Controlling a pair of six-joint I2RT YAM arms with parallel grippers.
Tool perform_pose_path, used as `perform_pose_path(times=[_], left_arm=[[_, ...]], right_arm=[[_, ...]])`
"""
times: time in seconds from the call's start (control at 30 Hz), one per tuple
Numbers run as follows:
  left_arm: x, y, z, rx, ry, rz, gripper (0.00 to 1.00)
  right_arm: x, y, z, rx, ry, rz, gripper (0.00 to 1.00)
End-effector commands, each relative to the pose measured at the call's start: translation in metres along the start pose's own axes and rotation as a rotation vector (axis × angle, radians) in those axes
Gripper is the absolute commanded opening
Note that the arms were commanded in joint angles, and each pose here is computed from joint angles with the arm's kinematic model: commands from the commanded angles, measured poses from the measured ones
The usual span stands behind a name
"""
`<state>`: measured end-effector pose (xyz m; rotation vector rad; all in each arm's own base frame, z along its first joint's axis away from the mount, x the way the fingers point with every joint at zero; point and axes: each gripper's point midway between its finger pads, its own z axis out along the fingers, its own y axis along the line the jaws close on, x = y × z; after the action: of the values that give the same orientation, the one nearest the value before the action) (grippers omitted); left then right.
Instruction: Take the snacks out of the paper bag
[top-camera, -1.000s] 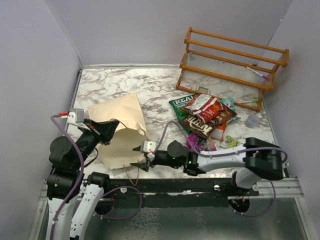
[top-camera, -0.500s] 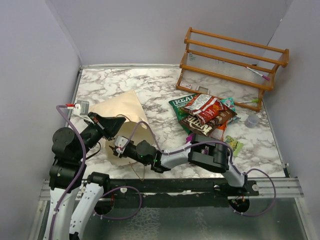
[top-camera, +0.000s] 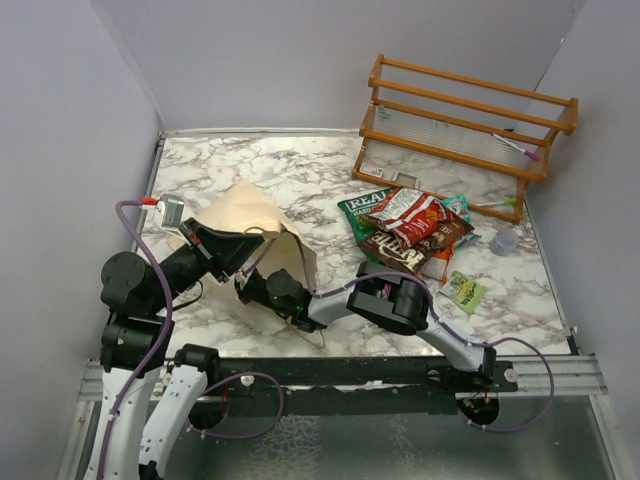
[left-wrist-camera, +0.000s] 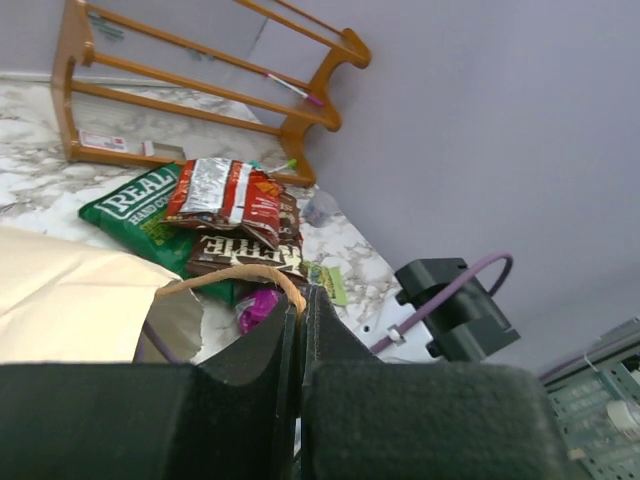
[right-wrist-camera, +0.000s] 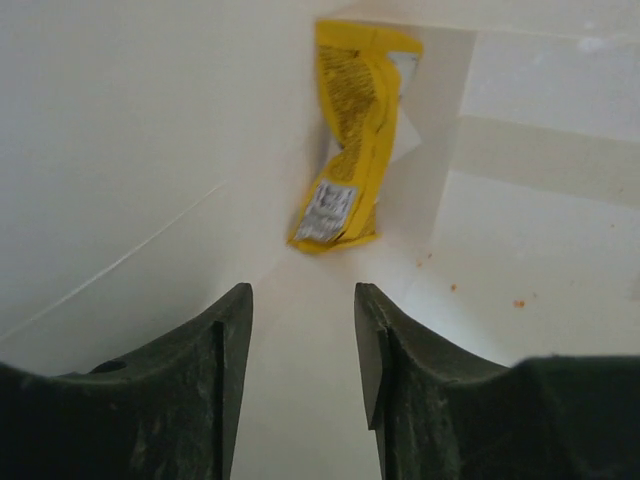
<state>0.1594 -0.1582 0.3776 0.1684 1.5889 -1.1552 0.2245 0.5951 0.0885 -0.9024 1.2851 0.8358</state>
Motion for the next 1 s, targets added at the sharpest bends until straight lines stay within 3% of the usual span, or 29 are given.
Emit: perform_pose_path(times=[0.0, 0.27, 0.4, 0.57, 0.7, 0.97], left_arm=[[-0.003, -0.029, 0.002, 0.169, 0.018, 0.010, 0.00], [0.000, -0.027, 0.014, 0.237, 0.035, -0.062, 0.00], [0.002, -0.022, 0.021, 0.235, 0.060, -0.091, 0.00], [-0.003, -0.032, 0.019, 0.288, 0.042, -0.103, 0.00], [0.003, -0.029, 0.019, 0.284, 0.052, -0.119, 0.00], [0.007, -0.021, 0.025, 0.274, 0.078, -0.144, 0.00]], right_arm=[[-0.006, 0.017, 0.013, -0.102, -0.044, 0.057, 0.47], [0.012, 0.047, 0.009, -0.269, -0.013, 0.082, 0.54], [0.019, 0.064, 0.006, -0.364, 0.006, 0.084, 0.65], [0.033, 0.059, 0.017, -0.332, 0.051, 0.089, 0.74], [0.039, 0.059, 0.031, -0.321, 0.076, 0.107, 0.73], [0.049, 0.083, 0.053, -0.458, 0.089, 0.110, 0.70]])
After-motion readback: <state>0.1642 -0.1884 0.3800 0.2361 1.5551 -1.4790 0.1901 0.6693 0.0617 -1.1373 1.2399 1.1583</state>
